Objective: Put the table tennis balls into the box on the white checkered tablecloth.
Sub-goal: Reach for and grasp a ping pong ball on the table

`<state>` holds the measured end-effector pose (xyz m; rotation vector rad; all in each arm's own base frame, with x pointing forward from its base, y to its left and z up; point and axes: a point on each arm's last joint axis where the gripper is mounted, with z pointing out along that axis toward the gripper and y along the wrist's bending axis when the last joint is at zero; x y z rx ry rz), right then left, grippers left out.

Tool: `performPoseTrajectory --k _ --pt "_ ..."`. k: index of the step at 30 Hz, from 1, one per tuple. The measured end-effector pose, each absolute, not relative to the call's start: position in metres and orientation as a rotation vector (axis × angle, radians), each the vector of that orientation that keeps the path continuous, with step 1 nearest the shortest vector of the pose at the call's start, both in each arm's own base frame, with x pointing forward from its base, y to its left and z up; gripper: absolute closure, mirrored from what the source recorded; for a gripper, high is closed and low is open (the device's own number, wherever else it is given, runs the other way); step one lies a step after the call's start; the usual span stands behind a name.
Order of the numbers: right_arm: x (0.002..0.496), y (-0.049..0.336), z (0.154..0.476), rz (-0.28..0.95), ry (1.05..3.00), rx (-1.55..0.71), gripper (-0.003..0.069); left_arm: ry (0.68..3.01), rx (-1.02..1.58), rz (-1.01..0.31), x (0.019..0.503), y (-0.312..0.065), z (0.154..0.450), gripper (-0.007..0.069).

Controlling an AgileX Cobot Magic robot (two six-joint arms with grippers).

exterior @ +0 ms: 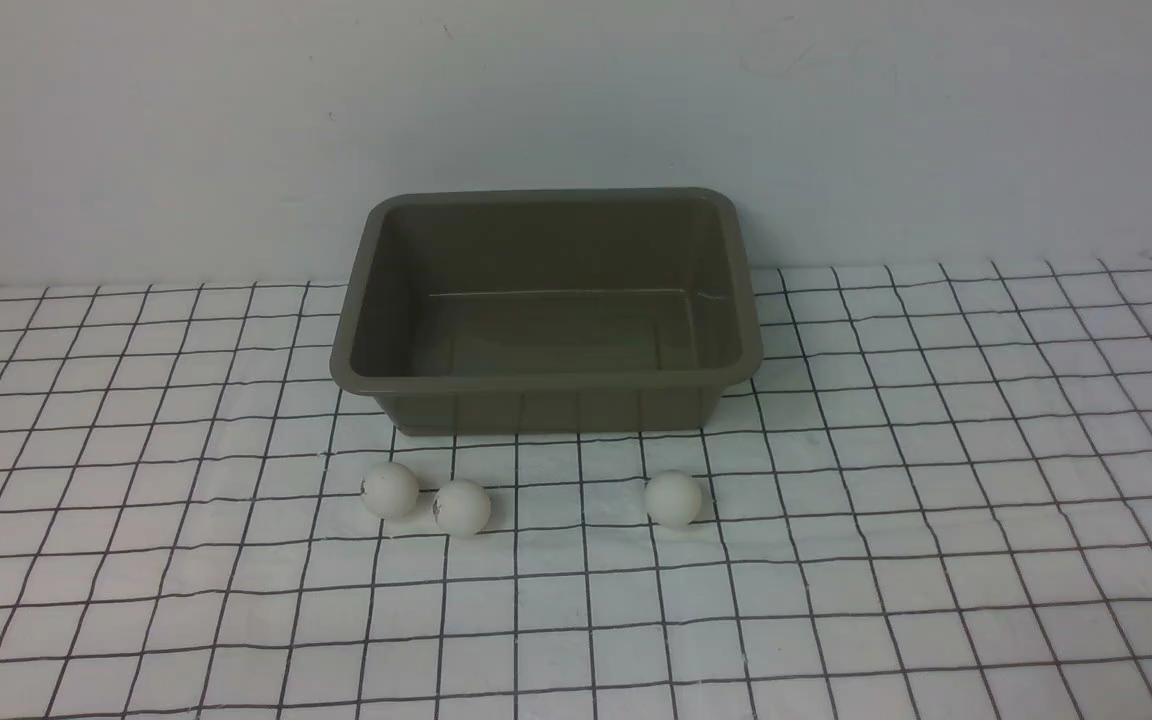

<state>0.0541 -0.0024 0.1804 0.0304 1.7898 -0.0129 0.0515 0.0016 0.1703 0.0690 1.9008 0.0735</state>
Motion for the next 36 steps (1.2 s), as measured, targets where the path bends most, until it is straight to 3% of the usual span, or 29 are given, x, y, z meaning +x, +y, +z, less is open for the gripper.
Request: performPoseTrajectory --k 28,36 --pt "0.0541 -0.0024 0.1804 -0.013 1.79 0.03 0.0156 1.901 0.069 0.073 0.0515 0.0016 0.1703 0.0347" --pt "0.0541 -0.0065 0.1809 -0.207 1.782 -0.12 0.0156 1.901 0.069 0.073 0.0515 0.0016 0.1703 0.0347"
